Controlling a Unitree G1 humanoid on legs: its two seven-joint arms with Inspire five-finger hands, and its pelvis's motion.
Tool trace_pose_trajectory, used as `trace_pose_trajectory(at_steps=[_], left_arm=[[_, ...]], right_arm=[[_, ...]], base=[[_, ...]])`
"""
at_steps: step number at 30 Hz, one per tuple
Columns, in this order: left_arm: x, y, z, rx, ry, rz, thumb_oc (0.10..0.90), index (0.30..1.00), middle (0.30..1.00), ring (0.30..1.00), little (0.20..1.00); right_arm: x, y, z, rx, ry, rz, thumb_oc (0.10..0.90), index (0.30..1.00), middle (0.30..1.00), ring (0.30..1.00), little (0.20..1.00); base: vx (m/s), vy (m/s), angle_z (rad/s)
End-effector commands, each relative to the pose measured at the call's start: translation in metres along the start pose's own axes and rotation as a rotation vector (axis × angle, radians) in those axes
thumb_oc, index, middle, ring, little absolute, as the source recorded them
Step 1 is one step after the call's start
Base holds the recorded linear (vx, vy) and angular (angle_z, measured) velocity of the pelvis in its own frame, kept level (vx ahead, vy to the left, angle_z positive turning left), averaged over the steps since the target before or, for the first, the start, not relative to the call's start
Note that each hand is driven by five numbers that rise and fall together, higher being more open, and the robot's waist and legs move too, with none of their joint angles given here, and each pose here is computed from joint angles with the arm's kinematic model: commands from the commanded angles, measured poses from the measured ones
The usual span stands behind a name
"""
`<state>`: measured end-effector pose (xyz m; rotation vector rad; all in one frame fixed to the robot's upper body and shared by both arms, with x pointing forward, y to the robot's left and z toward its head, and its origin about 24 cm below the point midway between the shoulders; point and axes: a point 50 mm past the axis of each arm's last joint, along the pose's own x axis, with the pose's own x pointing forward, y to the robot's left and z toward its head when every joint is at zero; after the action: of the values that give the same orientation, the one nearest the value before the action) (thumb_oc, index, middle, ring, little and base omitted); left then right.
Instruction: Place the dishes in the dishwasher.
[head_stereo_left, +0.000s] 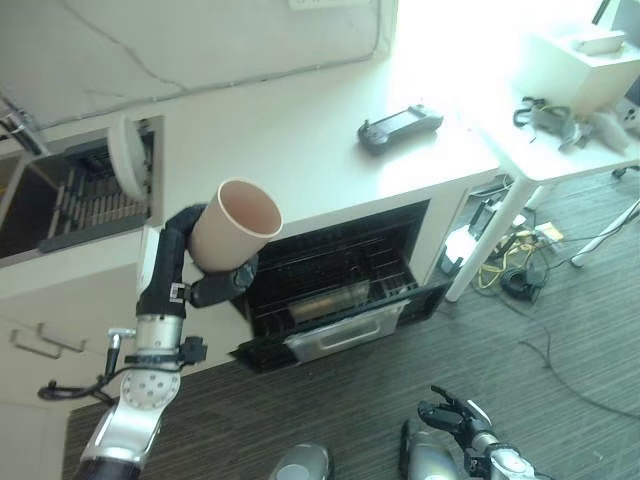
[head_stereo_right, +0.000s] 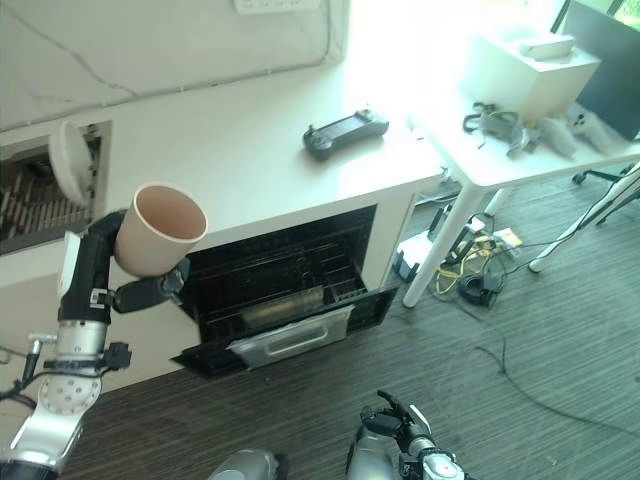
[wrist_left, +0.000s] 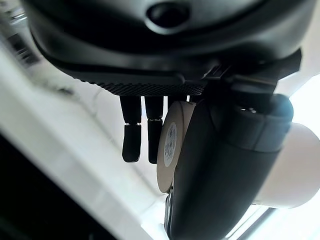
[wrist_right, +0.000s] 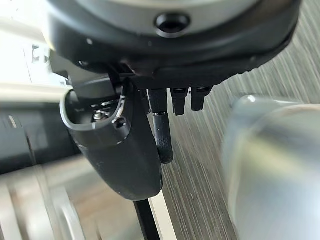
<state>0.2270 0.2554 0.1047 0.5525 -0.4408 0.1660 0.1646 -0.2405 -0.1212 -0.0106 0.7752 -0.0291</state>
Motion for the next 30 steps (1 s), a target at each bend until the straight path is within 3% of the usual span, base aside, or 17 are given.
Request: trace_pose_trajectory(at_steps=[1, 5, 8, 15, 18, 22, 30], left_arm=[[0.051, 0.021, 0.075, -0.114, -0.425, 0.185, 0.400, 0.300, 0.300, 0.300, 0.300], [0.062, 0.010, 0.086, -0.157, -0.449, 0.120, 0.400, 0.300, 0.300, 0.300, 0.300], [0.056, 0.001, 0.086, -0.159, -0.466, 0.105, 0.400, 0.300, 0.300, 0.300, 0.300], [0.055, 0.013, 0.079, -0.056, -0.462, 0.155, 0.400, 0.300, 0.300, 0.300, 0.300], [0.068, 0.014, 0.084, -0.039, -0.473, 0.188, 0.400, 0.300, 0.300, 0.300, 0.300], [0.062, 0.016, 0.076, -0.052, -0.439, 0.192, 0.400, 0.300, 0.300, 0.300, 0.300], [0.064, 0.018, 0.082, -0.107, -0.450, 0.174, 0.400, 0.300, 0.300, 0.300, 0.300]], right_arm=[[-0.001, -0.025, 0.015, 0.016, -0.044, -0.107, 0.800, 0.900, 0.900, 0.900, 0.900], [-0.011, -0.035, -0.008, 0.087, 0.001, -0.174, 0.800, 0.900, 0.900, 0.900, 0.900], [-0.010, -0.025, -0.015, 0.114, 0.011, -0.192, 0.800, 0.900, 0.900, 0.900, 0.900], [-0.010, -0.016, -0.012, 0.070, -0.028, -0.141, 0.800, 0.900, 0.900, 0.900, 0.900], [-0.009, -0.020, -0.009, 0.067, -0.031, -0.147, 0.800, 0.900, 0.900, 0.900, 0.900], [-0.011, -0.023, -0.014, 0.061, 0.005, -0.156, 0.800, 0.900, 0.900, 0.900, 0.900], [-0.023, -0.038, -0.028, 0.122, 0.009, -0.262, 0.800, 0.900, 0.900, 0.900, 0.900]], base=[[0.15, -0.496, 1.26], [0.21, -0.342, 1.70], [0.12, -0.002, -0.06], [0.02, -0.006, -0.29], [0.06, -0.428, 0.96], [0.10, -0.375, 0.69], [0.00, 0.023, 0.35]])
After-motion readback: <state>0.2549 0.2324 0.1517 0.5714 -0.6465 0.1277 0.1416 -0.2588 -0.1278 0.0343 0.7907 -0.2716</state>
